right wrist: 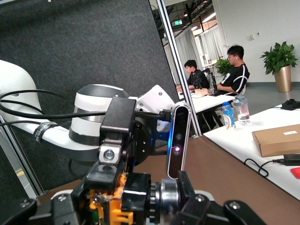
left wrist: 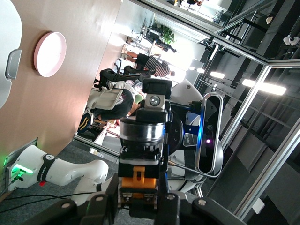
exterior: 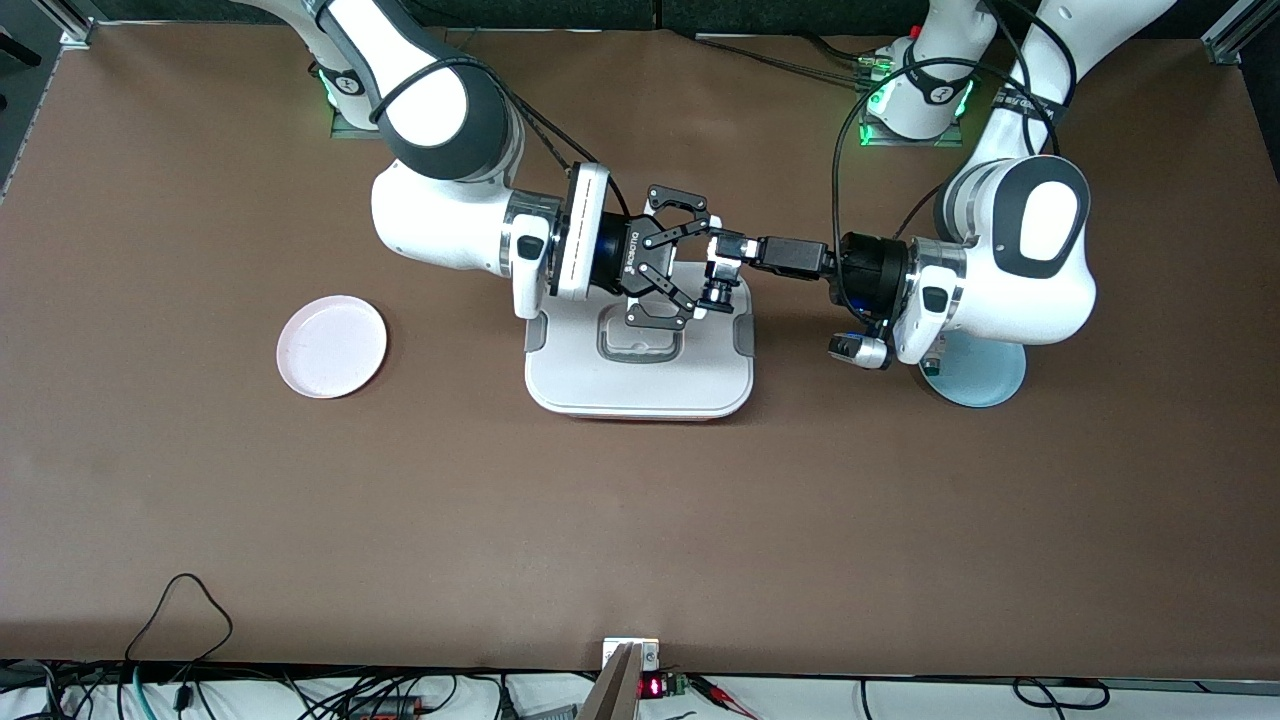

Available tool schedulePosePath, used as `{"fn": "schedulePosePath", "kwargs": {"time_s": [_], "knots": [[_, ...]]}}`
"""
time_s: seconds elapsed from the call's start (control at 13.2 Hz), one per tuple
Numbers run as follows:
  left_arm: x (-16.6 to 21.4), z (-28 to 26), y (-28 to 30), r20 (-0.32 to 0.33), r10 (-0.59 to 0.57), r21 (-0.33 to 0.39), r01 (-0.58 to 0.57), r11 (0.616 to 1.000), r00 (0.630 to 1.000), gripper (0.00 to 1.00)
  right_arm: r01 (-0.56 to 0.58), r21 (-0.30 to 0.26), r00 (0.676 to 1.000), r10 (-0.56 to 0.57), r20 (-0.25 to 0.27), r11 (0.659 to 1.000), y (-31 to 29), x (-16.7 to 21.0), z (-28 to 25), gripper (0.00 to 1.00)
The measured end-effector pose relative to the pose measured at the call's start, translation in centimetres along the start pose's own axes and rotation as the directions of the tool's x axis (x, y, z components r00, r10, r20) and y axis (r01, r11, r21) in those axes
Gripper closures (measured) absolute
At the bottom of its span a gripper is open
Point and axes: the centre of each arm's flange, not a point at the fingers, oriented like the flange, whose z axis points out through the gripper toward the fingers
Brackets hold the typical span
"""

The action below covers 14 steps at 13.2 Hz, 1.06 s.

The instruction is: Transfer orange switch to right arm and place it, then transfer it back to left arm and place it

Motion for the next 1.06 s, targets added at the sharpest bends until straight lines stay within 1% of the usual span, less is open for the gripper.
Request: {"fn": "schedulePosePath", "kwargs": {"time_s": [0.23, 0.3, 0.38, 0.46, 0.76, 0.83, 1.06], "knots": [[0.0, 0.0, 0.0, 0.001, -0.001, 0.000, 0.001, 1.000, 1.000, 0.66, -0.007, -0.001, 1.000, 0.007, -0.004, 1.000, 0.0, -0.1, 0.0, 0.26], [0.0, -0.2, 0.0, -0.001, -0.001, -0.001, 0.001, 1.000, 1.000, 0.67, -0.017, -0.002, 1.000, 0.017, -0.009, 1.000, 0.1, -0.2, 0.1, 0.19], [0.1, -0.4, 0.0, -0.005, -0.001, -0.003, 0.001, 1.000, 1.000, 0.67, -0.024, -0.003, 1.000, 0.024, -0.015, 1.000, 0.1, -0.2, 0.1, 0.07], [0.1, -0.6, 0.1, -0.008, -0.001, -0.004, 0.001, 1.000, 1.000, 0.67, -0.026, -0.003, 1.000, 0.026, -0.017, 1.000, 0.1, -0.2, 0.1, 0.00], [0.2, -0.9, 0.1, -0.011, 0.000, -0.003, 0.000, 1.000, 1.000, 0.67, -0.029, -0.004, 0.999, 0.029, -0.018, 1.000, 0.0, -0.2, 0.1, 0.00], [0.2, -1.0, -0.1, -0.011, 0.003, 0.016, -0.003, 1.000, 1.000, 0.67, -0.029, -0.004, 0.999, 0.029, -0.018, 1.000, 0.1, -0.2, 0.1, 0.00], [0.1, -2.8, -0.3, 0.007, 0.040, 0.151, -0.040, 0.988, 0.999, 0.67, -0.030, -0.008, 0.999, 0.030, -0.019, 1.000, 0.3, -0.2, -0.1, 0.00]]}}
